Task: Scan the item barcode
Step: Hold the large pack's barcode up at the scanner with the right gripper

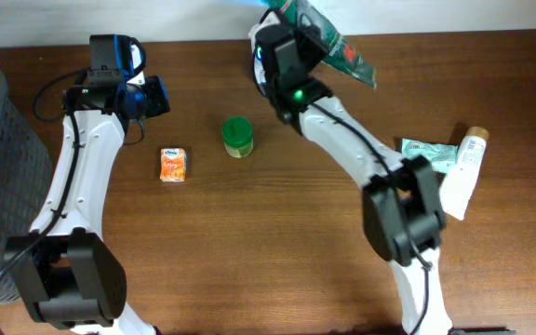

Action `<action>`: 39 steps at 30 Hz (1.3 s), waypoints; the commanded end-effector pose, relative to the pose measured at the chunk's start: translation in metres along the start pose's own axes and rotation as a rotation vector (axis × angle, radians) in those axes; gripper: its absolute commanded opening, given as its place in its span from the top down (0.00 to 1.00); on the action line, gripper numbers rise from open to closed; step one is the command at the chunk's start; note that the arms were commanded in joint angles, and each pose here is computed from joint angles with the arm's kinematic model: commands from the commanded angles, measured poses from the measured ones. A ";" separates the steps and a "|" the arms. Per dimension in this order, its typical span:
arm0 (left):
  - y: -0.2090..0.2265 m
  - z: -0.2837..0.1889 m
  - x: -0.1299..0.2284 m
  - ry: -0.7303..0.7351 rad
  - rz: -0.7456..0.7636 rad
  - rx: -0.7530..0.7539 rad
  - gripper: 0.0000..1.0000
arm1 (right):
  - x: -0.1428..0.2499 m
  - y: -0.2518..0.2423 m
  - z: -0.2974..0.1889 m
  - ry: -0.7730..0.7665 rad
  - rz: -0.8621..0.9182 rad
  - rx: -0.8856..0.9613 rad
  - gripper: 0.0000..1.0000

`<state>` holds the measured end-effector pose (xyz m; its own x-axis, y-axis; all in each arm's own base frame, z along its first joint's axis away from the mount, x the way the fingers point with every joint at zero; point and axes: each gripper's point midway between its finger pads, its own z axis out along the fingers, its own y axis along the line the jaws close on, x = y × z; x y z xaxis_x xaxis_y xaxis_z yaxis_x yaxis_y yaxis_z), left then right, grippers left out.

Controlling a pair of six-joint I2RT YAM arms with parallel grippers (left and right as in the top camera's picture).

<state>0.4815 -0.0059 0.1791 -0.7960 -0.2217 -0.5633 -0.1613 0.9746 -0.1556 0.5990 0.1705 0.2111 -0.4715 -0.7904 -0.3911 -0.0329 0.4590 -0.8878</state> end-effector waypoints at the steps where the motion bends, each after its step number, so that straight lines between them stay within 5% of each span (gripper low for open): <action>1: 0.001 -0.003 -0.002 -0.010 0.008 -0.002 0.81 | 0.001 0.005 0.010 0.036 -0.178 0.092 0.96; 13: 0.001 -0.003 -0.002 -0.010 0.008 -0.002 0.84 | 0.020 0.057 0.044 0.057 -0.294 0.113 0.96; 26: 0.001 -0.003 -0.002 -0.010 0.008 -0.002 0.84 | 0.025 0.053 0.046 0.080 -0.255 0.156 0.96; 39: 0.000 -0.003 -0.004 -0.018 0.008 -0.001 0.85 | 0.012 -0.081 -0.007 0.146 -0.103 0.281 0.96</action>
<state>0.4829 -0.0059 0.1802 -0.7919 -0.2217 -0.5690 -0.1600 0.9746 -0.1570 0.6110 0.1420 0.1906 -0.5929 -0.7905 -0.1536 0.0215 0.1752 -0.9843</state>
